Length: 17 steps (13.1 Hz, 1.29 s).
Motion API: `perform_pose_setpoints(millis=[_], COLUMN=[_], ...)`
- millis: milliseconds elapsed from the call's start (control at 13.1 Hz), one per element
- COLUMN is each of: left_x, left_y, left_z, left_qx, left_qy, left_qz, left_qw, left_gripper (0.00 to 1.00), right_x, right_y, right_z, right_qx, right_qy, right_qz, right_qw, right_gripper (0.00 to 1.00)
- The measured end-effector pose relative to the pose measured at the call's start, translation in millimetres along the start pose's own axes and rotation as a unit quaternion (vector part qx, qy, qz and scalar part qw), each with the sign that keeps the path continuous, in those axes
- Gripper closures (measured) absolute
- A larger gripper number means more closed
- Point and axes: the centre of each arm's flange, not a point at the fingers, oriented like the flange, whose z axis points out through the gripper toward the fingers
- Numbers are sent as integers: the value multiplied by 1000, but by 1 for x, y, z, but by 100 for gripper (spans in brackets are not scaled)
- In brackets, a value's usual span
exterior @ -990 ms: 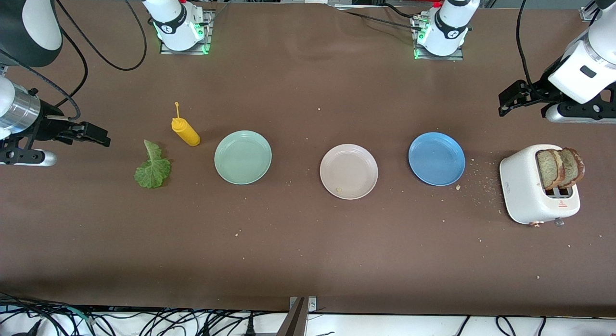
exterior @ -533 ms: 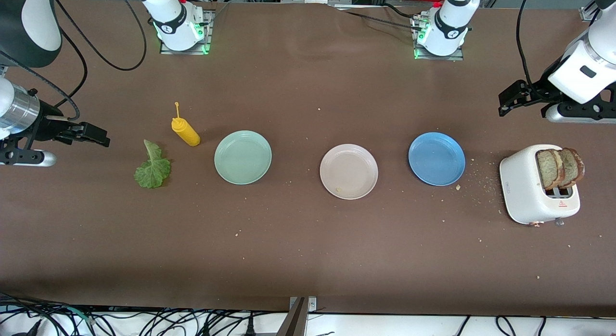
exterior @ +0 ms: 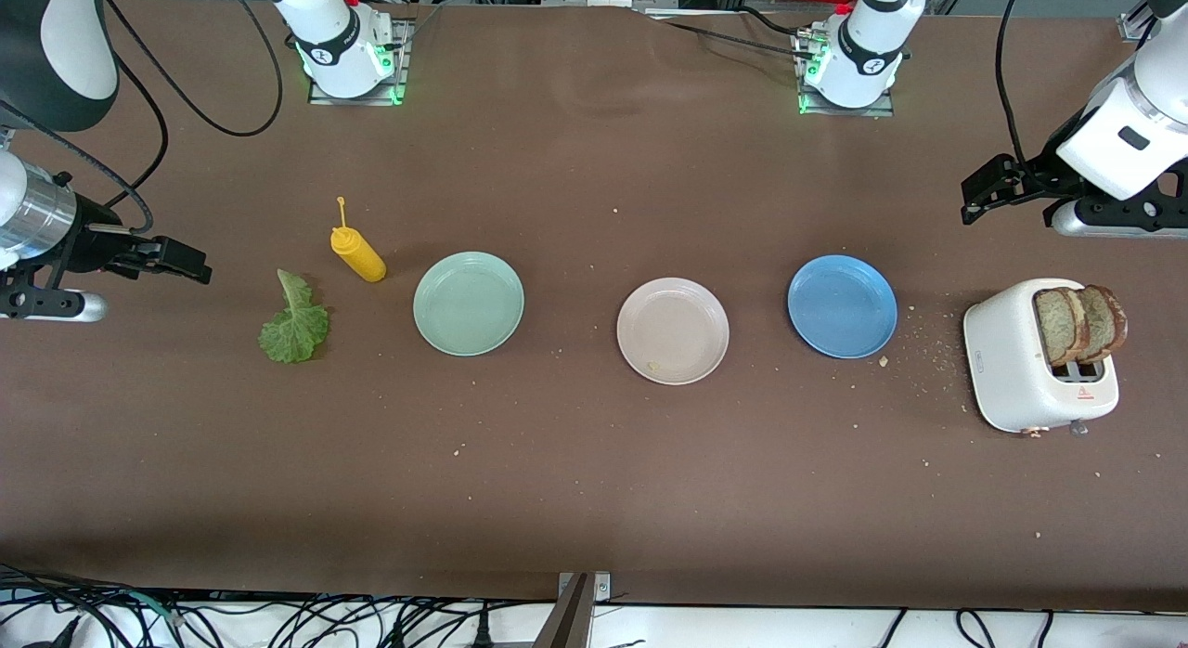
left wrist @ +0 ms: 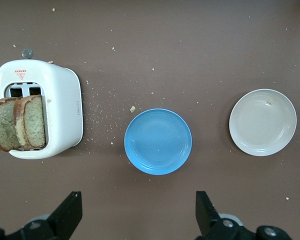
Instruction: Make sandwich in beige plate with both arms
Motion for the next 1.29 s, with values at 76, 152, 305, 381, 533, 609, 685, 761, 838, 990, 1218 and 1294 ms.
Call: perform_pose_setpoints(millis=[76,152,305,381,533,609,685,761,838,990,1218,1294], left_x=[0,0,0,0,0,0,0,0,0,0,0,0], left_y=[0,0,0,0,0,0,0,0,0,0,0,0], left_z=[0,0,0,0,0,0,0,0,0,0,0,0], left_qx=[0,0,0,0,0,0,0,0,0,0,0,0], left_qy=[0,0,0,0,0,0,0,0,0,0,0,0], left_qz=[0,0,0,0,0,0,0,0,0,0,0,0], left_qw=[1000,1000,1000,1000,1000,1000,1000,1000,1000,1000,1000,1000], left_gripper=[0,0,0,0,0,0,0,0,0,0,0,0], right_x=[0,0,1,1,1,2,2,2,2,2,2,2], right_y=[0,0,0,0,0,0,0,0,0,0,0,0], right_z=[1,1,2,2,4,4,5,6,6,6,7,7], right_qx=[0,0,0,0,0,0,0,0,0,0,0,0], right_qy=[0,-1,-1,-2,-3,-4,-4,-5,-5,-5,-6,-6], right_qz=[0,0,0,0,0,0,0,0,0,0,0,0], right_qw=[1000,1000,1000,1000,1000,1000,1000,1000,1000,1000,1000,1000], right_gripper=[0,0,0,0,0,0,0,0,0,0,0,0])
